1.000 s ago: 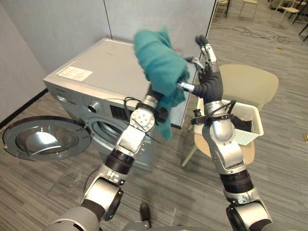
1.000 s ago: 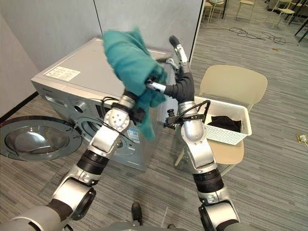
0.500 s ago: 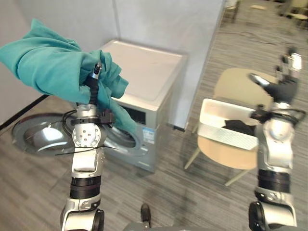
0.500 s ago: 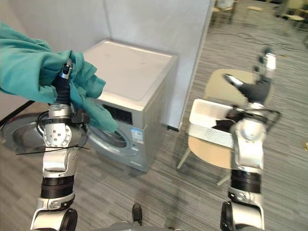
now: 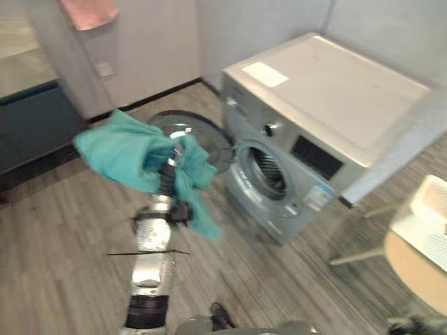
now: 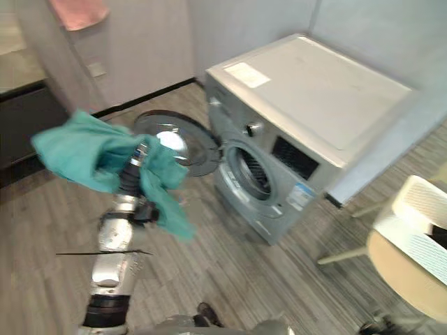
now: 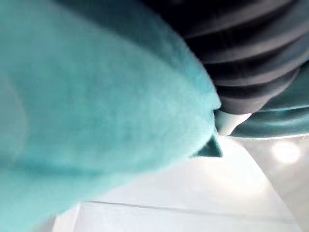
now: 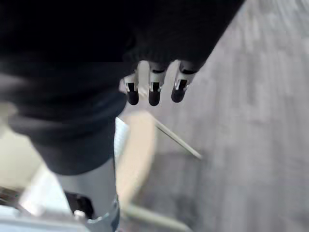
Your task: Pick up the laundry basket with both hands and put the clothes into the washing machine.
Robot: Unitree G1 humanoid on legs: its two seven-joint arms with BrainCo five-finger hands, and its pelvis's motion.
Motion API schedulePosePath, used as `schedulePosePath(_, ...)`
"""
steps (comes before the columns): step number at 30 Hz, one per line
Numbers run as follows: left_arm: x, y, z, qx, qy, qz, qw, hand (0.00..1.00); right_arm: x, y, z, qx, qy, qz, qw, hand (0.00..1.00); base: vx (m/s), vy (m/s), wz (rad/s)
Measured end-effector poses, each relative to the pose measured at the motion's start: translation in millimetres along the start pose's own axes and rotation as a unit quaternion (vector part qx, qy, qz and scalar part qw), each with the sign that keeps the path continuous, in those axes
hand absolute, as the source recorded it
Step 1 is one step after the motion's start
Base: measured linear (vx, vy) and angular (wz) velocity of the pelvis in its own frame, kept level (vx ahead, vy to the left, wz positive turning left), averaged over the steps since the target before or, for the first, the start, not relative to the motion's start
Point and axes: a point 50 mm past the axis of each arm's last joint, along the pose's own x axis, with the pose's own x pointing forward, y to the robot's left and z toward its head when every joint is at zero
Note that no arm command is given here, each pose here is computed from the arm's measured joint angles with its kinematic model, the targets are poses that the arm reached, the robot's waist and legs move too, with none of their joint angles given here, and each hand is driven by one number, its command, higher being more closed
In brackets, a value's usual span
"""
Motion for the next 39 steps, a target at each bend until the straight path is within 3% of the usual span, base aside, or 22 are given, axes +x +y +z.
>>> schedulePosePath(1,-6.3,-13.8,-17.3,-0.02,0.041,-0.028,0.999,1.0,-8.0,15.8,-40.0,-0.007,0.081,0.051,0.995,0.0,0.15,0.274,1.58)
schedulePosePath(6,-12.3,-61.6,-56.9,-0.043,0.131,-0.129,0.982,1.0,-28.9,31.1,-95.1,-0.011,0.182,0.12,0.976,0.0,0.29,0.099,1.34)
schedulePosePath(14,-37.3,-83.3,-108.4,0.02,0.263,-0.224,0.938,1.0,-31.9,51.8,-85.8,-0.069,0.15,0.17,0.971,0.0,0.44,0.036,0.63)
schedulePosePath(19,-58.8,-77.8,-110.2,0.012,0.274,-0.211,0.938,1.0,-36.5,103.8,-38.4,-0.218,0.007,0.27,0.938,0.0,0.43,0.12,-1.54)
schedulePosePath(23,-81.4,-70.2,-121.0,0.01,0.31,-0.193,0.931,1.0,-51.7,137.5,-32.9,-0.27,-0.029,0.319,0.908,0.0,0.32,0.292,-1.88)
schedulePosePath(28,-71.7,-65.5,-122.8,0.021,0.304,-0.186,0.934,1.0,-54.7,163.6,-16.2,-0.3,-0.057,0.337,0.891,0.0,0.19,0.501,-1.45)
schedulePosePath(31,-51.5,-41.9,-129.4,0.06,0.311,-0.139,0.938,1.0,-71.2,190.8,-10.6,-0.298,-0.071,0.368,0.878,0.0,0.01,0.465,-1.23)
schedulePosePath(34,-52.1,-21.9,-129.9,0.061,0.316,-0.086,0.943,1.0,-77.2,195.0,-21.0,-0.335,-0.067,0.383,0.858,0.0,0.0,0.28,-1.28)
schedulePosePath(39,-30.6,-20.0,-121.8,0.072,0.29,-0.086,0.95,1.0,-69.7,190.4,-12.0,-0.333,-0.079,0.371,0.863,0.0,0.03,0.057,-1.24)
